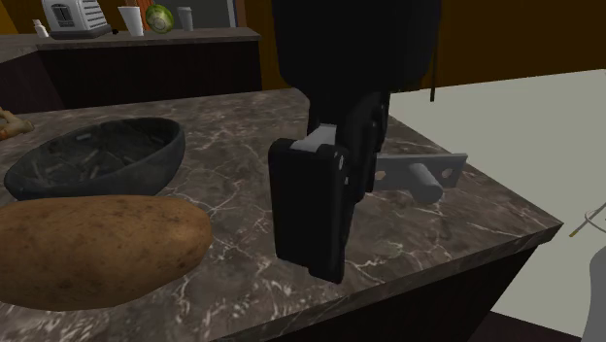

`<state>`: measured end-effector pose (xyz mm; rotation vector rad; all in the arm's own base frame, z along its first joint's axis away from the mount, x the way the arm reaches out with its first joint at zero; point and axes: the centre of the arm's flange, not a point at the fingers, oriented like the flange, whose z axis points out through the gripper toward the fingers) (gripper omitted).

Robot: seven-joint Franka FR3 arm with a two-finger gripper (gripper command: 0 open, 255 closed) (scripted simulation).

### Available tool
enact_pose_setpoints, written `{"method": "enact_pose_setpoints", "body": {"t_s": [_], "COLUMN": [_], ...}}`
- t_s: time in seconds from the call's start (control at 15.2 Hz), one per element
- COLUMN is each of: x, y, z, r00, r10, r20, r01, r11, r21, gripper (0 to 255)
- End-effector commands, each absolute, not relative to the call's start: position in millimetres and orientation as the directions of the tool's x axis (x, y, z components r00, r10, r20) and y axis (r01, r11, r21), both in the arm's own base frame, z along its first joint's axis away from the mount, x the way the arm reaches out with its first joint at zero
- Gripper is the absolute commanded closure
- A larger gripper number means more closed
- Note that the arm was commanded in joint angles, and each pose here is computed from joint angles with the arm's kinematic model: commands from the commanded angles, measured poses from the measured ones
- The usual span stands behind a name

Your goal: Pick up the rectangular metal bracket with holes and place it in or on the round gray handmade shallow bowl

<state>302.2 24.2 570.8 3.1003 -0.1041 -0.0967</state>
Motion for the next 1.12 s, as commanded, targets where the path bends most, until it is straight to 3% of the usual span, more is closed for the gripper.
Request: {"method": "enact_pose_setpoints", "body": {"t_s": [0.0, 0.73, 1.06], "x": [302.2, 241.4, 237.2], "y": [24.2, -109.4, -117.8], "z": [570.8, 567.3, 546.0], "r00": [0.996, 0.999, 0.999], "r10": [-0.068, -0.019, -0.016], "r20": [-0.061, -0.043, -0.042], "r01": [-0.066, -0.017, -0.015], "r11": [-0.997, -0.999, -0.999], "r21": [0.040, 0.034, 0.034], "gripper": [0, 0, 0]}}
